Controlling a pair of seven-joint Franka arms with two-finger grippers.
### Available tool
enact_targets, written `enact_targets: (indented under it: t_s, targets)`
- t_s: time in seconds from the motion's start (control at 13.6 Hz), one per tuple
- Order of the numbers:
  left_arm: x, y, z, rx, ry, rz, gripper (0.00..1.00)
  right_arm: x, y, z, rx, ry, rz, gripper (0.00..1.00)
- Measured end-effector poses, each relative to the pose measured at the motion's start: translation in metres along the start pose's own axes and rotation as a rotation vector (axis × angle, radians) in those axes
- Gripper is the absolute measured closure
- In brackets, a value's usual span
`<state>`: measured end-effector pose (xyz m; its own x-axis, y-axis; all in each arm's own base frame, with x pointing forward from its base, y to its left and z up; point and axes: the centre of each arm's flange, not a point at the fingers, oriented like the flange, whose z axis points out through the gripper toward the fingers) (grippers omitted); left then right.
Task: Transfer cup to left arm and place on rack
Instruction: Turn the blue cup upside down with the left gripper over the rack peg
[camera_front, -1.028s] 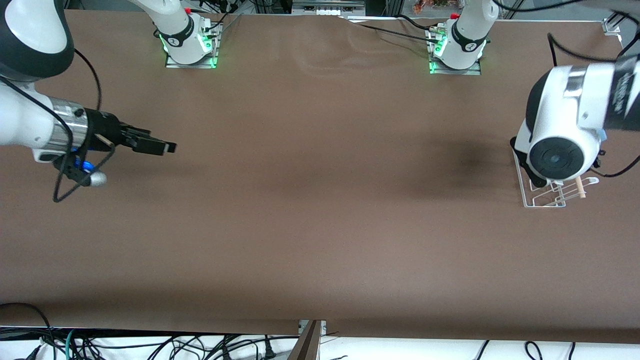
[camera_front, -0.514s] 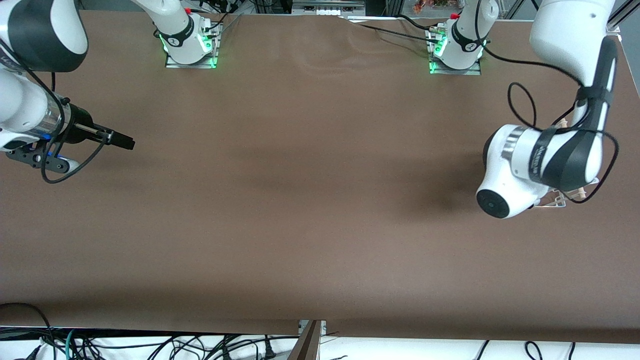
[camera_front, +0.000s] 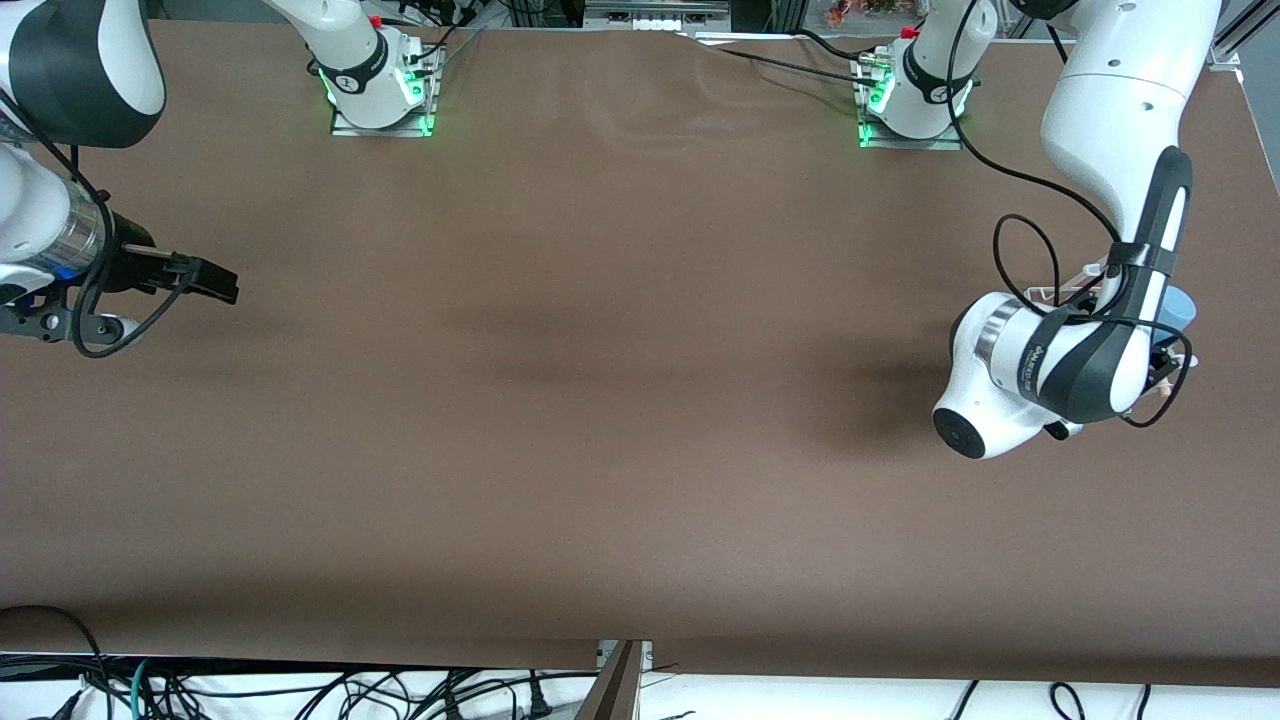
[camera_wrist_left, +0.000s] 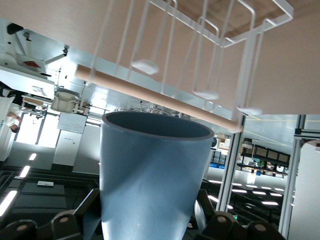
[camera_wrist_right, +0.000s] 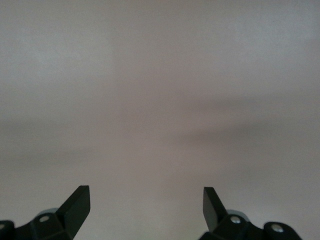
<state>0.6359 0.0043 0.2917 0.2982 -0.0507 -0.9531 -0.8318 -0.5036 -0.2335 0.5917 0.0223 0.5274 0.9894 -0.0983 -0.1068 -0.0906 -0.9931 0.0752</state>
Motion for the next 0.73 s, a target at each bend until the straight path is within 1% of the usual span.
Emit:
enact_targets:
  t_s: [0.15,0.29,0.37,0.51,0.73]
  targets:
    - [0.008,-0.004,0.007,0.030,0.003,-0.002,0.20,0.000,0.002,0.000,-0.019,0.000,-0.002,0.00]
    - [0.015,-0.004,0.016,0.040,-0.009,0.008,0.20,-0.001,0.001,0.006,-0.026,-0.029,-0.004,0.00]
    - [0.020,-0.002,0.021,0.051,-0.027,0.016,0.20,0.000,-0.001,0.009,-0.040,-0.035,-0.010,0.00]
    - [0.029,0.003,0.028,0.078,-0.054,0.028,0.20,0.002,-0.004,0.012,-0.069,-0.036,-0.021,0.00]
    - [0.035,0.007,0.029,0.097,-0.056,0.038,0.20,0.004,-0.002,0.007,-0.073,-0.026,-0.018,0.00]
